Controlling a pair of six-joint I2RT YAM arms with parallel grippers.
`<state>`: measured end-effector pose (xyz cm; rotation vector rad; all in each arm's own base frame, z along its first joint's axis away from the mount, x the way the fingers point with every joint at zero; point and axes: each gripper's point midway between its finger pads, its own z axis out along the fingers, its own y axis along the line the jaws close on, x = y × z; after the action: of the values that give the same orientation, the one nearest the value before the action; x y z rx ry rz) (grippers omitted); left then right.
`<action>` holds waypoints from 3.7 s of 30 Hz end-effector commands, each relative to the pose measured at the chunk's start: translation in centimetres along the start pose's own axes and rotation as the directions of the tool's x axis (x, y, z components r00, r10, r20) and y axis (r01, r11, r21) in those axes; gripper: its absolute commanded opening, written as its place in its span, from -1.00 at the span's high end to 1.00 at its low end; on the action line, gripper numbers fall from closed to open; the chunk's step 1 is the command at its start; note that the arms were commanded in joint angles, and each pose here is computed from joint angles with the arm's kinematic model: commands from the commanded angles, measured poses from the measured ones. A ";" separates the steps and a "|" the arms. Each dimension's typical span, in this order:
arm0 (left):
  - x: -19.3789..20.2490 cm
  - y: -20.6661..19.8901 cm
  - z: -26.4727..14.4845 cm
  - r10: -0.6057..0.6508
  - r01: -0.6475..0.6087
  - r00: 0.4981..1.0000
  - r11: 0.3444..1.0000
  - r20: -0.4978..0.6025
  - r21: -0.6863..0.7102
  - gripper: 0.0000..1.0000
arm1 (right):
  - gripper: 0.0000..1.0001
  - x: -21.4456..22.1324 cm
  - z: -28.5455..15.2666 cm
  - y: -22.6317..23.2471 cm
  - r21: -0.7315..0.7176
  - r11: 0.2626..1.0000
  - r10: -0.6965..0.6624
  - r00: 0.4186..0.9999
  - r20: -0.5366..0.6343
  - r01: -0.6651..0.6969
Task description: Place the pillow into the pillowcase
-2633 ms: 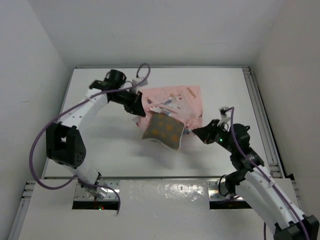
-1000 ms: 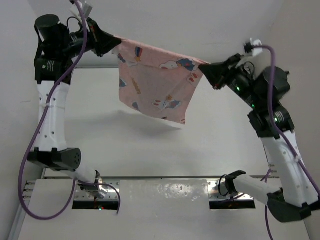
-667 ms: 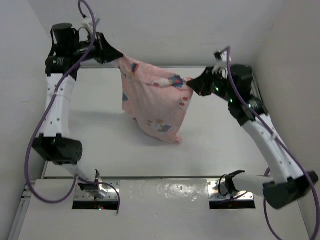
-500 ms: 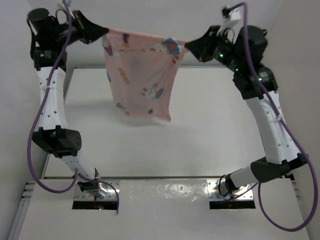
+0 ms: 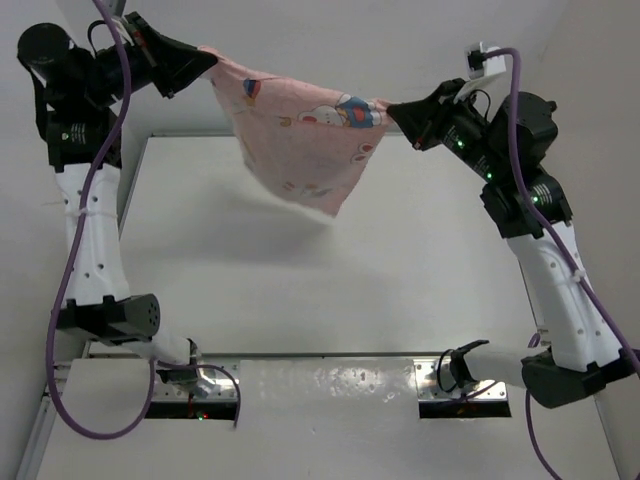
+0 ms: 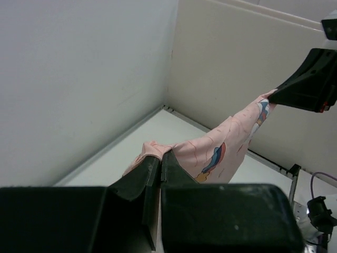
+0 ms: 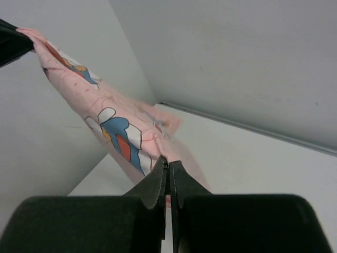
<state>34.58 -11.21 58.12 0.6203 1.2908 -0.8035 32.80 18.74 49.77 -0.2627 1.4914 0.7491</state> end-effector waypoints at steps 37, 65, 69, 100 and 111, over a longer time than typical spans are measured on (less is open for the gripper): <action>20.6 6.0 2.6 -0.058 0.094 0.929 0.992 -0.365 0.080 1.00 | 1.00 1.1 2.1 -12.6 0.237 0.967 0.055 0.985 0.164 -0.093; 41.4 0.0 -33.9 -0.214 0.041 0.236 0.977 -0.948 -0.211 1.00 | -0.64 46.0 5.0 2.7 0.158 0.971 0.239 0.715 -0.657 -0.180; 43.0 -1.2 -34.7 -0.231 0.096 0.205 0.972 -0.951 -0.215 0.68 | -0.74 49.8 5.6 5.0 0.160 0.953 0.292 0.641 -0.710 -0.257; 42.2 5.0 -23.3 -0.170 -0.006 0.391 0.982 -0.905 -0.187 -0.09 | -0.14 41.8 -7.3 -14.3 0.516 0.847 0.460 0.667 -0.586 -0.129; 42.9 18.5 -22.8 -0.458 -0.096 0.565 0.789 -0.686 -0.607 -0.87 | -0.84 41.9 -12.5 -12.5 0.566 0.824 0.415 0.656 -0.630 0.022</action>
<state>35.41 7.81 10.74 0.4848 2.4677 -0.2632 31.15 14.75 10.50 0.0529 2.2984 0.4680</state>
